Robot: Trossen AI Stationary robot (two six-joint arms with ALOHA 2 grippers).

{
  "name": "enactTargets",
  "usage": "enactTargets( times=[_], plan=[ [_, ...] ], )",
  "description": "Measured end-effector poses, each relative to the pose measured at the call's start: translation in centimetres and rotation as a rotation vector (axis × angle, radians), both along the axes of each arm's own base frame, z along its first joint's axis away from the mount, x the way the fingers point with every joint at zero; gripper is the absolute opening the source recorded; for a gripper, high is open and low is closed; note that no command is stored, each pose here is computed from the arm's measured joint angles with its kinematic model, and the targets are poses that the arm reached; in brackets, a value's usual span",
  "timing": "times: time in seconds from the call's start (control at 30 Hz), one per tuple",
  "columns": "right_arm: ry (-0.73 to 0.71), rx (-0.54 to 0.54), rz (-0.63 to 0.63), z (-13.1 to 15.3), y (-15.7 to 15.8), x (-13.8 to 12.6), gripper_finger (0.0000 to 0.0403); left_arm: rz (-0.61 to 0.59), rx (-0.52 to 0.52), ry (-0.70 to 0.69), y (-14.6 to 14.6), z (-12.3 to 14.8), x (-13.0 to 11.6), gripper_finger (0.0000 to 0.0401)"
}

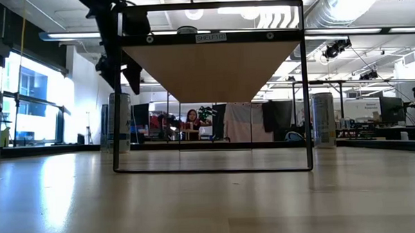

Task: Place canned beverage on shelf
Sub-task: Put the white blue soda can on the shelf aligned with the white blue soda can

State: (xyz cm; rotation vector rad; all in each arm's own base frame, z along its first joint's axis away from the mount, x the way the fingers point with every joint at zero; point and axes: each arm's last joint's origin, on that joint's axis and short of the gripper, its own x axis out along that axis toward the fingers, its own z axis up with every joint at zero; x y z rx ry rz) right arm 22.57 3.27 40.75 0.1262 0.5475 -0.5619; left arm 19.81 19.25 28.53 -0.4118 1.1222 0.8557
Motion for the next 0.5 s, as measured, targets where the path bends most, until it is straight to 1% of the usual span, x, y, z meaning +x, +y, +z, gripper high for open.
enactTargets(
  times=[0.27, 0.37, 0.5],
  plan=[
    [-0.003, -0.018, -0.017, 0.0, -0.1, 0.0, 0.0000, -0.010, -0.033, 0.042, -0.4, -0.2, -0.3, 0.0397],
    [-0.002, -0.017, -0.017, 0.0, -0.1, 0.0, 0.0000, -0.008, -0.029, 0.036, -0.2, -0.6, -0.2, 0.0397],
    [-0.006, -0.011, -0.020, 0.0, -0.1, 0.0, 0.0000, -0.009, -0.068, 0.070, 0.1, -1.8, 0.1, 0.0397]
  ],
)
